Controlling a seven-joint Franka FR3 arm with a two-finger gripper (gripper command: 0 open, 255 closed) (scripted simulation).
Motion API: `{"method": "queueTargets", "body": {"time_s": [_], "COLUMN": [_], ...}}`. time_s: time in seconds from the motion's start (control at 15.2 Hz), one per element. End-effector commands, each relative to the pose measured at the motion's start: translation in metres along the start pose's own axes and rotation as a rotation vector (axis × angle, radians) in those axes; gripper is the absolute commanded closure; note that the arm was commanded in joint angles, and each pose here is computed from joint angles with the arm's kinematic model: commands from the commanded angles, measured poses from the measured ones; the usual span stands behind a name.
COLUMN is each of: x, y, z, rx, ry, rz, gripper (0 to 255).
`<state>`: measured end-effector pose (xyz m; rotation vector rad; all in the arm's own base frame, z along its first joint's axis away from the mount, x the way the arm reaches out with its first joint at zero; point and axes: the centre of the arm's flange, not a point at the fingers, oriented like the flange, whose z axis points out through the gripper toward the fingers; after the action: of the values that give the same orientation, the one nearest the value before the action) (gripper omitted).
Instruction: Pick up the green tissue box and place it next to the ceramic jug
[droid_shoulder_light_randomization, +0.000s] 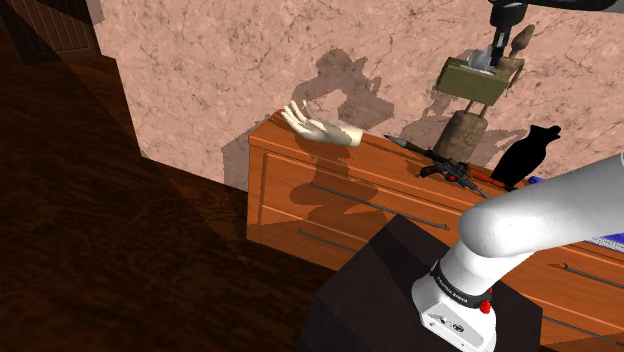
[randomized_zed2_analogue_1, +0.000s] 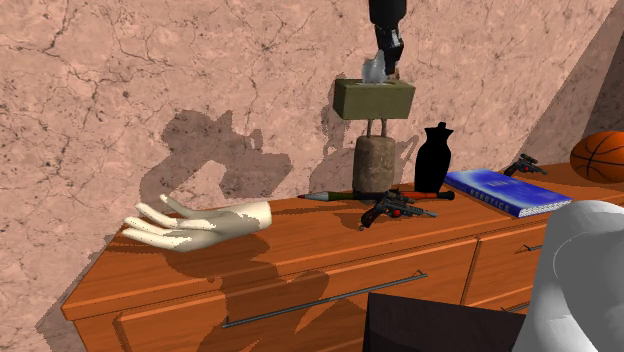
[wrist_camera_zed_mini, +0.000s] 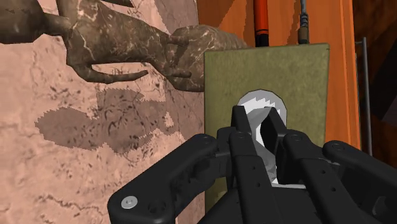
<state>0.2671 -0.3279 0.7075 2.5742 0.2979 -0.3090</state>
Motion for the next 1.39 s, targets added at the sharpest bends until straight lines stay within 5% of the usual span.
{"method": "queueTargets", "body": {"time_s": [0.0,1.32], "x": [-0.025,-0.271], "y": [0.001,0.025], "z": [0.007,0.101], "rx": [0.0,0.0], "ry": [0.0,0.0], "rz": [-0.001,-0.001], "gripper": [255,255]}}
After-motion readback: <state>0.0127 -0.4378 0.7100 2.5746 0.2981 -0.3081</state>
